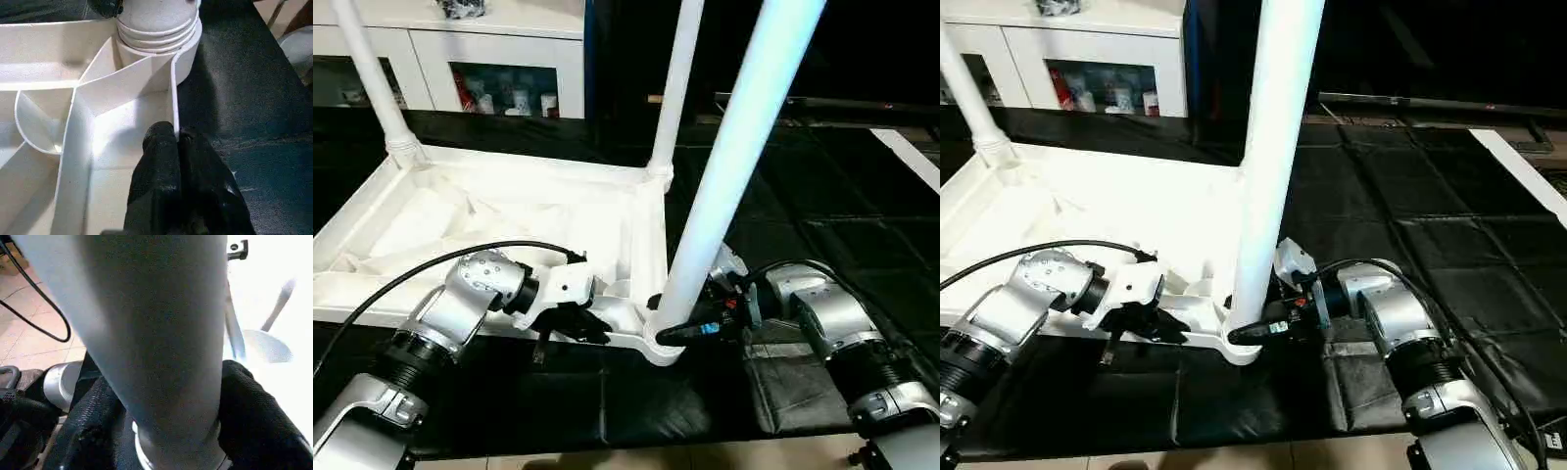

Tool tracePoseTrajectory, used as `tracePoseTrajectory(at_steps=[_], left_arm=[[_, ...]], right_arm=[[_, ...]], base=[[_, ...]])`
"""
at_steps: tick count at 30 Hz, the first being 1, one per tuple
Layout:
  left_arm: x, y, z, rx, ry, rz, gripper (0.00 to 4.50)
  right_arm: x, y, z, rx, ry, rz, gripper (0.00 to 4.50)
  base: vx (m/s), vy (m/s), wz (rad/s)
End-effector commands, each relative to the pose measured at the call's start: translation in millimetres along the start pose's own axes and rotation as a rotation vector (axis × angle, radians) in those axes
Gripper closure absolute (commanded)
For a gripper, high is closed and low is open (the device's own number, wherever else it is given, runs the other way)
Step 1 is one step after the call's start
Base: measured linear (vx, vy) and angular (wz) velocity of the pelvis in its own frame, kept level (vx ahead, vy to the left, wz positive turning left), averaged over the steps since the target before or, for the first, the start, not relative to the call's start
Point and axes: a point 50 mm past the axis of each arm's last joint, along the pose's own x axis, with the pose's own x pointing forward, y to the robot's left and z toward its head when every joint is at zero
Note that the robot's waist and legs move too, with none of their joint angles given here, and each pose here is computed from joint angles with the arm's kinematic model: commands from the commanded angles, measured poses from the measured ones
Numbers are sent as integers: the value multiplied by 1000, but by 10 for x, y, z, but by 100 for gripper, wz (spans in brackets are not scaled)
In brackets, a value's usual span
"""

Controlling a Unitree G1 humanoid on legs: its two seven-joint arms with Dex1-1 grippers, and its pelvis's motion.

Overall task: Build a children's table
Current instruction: Rotate leg to tighten

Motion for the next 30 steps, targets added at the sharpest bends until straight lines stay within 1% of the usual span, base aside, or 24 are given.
tracePoseTrajectory(at_steps=[1,3,5,7,9,10,12,13,14,16,17,18,19,20,21,22,24,25,26,27,28,29,30], left_arm=[[127,-36,-15,7,33,-62,450],[129,-27,-16,1,30,-52,450],[141,20,-20,-38,10,3,450],[143,81,-9,-99,-39,81,450],[144,93,0,-112,-54,96,450],[142,131,13,-142,-70,144,450],[141,182,37,-173,-91,206,450],[141,182,37,-173,-91,206,450],[146,245,76,-228,-123,275,450],[160,338,143,-304,-163,366,450],[163,355,153,-315,-168,381,450],[186,423,196,-362,-183,441,450],[186,423,196,-362,-183,441,450],[229,504,249,-413,-195,512,450],[256,541,279,-433,-197,547,450],[256,541,279,-433,-197,547,450],[308,601,360,-458,-217,601,450],[327,609,386,-459,-221,605,450],[344,612,409,-458,-225,606,450],[354,602,424,-449,-225,596,450],[352,590,420,-440,-220,588,450],[351,586,417,-440,-216,588,450],[348,585,413,-439,-214,588,450]], right_arm=[[-8,8,-12,24,-3,21,221],[-3,12,-14,25,-6,24,227],[14,45,-39,37,-13,34,232],[49,81,-75,56,-31,24,235],[58,87,-81,66,-39,15,236],[93,79,-108,105,-31,-33,238],[160,45,-125,106,-20,-124,238],[160,45,-125,106,-20,-124,238],[261,-41,-97,124,-53,-267,239],[406,-153,-35,192,-105,-430,240],[429,-168,-25,200,-108,-448,243],[523,-225,10,224,-111,-522,243],[523,-225,10,224,-111,-522,244],[642,-298,57,245,-109,-608,244],[705,-327,89,255,-112,-639,245],[705,-327,89,255,-112,-639,245],[811,-384,157,259,-115,-696,245],[842,-391,184,256,-127,-693,245],[869,-396,210,253,-141,-686,215],[884,-398,242,233,-155,-685,196],[882,-397,250,223,-160,-686,184],[881,-398,250,224,-159,-692,184],[878,-398,248,224,-159,-692,167]], base=[[0,0,0],[0,0,0],[0,0,0],[0,0,0],[0,0,0],[0,0,0],[0,0,0],[0,0,0],[0,0,0],[0,0,0],[0,0,0],[0,0,0],[0,0,0],[0,0,0],[0,0,0],[0,0,0],[0,0,0],[0,0,0],[0,0,0],[0,0,0],[0,0,0],[0,0,0],[0,0,0]])
